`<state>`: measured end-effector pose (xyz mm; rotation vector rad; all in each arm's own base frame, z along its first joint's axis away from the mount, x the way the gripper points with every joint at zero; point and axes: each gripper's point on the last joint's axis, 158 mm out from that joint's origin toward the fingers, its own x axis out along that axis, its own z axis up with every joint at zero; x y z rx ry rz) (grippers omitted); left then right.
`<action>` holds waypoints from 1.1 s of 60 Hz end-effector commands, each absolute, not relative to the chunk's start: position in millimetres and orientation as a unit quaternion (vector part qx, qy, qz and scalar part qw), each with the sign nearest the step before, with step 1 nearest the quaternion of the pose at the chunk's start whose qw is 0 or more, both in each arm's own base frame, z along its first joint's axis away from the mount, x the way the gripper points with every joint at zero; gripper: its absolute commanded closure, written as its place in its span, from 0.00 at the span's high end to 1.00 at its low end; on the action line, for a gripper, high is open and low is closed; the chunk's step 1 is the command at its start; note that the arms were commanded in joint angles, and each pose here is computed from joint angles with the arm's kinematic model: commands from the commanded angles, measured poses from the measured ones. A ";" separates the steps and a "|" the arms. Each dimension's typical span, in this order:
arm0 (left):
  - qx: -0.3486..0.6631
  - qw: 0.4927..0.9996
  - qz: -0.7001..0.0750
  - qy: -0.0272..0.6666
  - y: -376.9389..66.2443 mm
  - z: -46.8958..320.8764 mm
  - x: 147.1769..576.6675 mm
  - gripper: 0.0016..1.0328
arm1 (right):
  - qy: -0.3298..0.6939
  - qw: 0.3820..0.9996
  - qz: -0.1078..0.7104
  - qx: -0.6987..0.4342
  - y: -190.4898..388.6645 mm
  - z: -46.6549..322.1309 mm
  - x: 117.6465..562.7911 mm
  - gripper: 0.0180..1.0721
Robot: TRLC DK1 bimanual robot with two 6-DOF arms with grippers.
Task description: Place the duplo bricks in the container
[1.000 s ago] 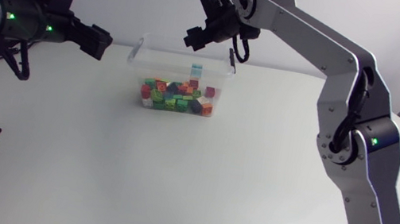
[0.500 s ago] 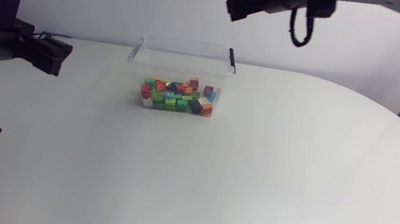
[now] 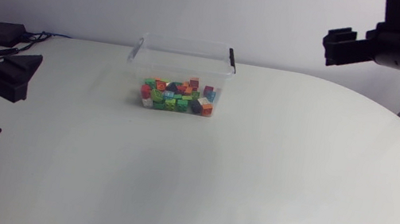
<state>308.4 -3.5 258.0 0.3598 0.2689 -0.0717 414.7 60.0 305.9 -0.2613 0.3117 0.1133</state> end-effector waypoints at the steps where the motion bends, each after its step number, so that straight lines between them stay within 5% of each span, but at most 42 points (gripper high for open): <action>1: 0.189 0.973 -0.030 0.130 -0.3 252.7 298.8 0.96 | 0.130 0.983 0.031 -0.128 42.8 313.7 393.4 0.96; 38: 0.181 0.975 -0.018 0.128 8.7 217.3 265.4 0.96 | 0.074 0.988 -0.036 -0.131 -11.5 272.1 271.2 0.96; 66: 0.124 0.988 -0.007 0.089 6.0 193.5 255.5 0.96 | 0.052 0.994 -0.029 -0.090 -9.8 224.0 252.6 0.96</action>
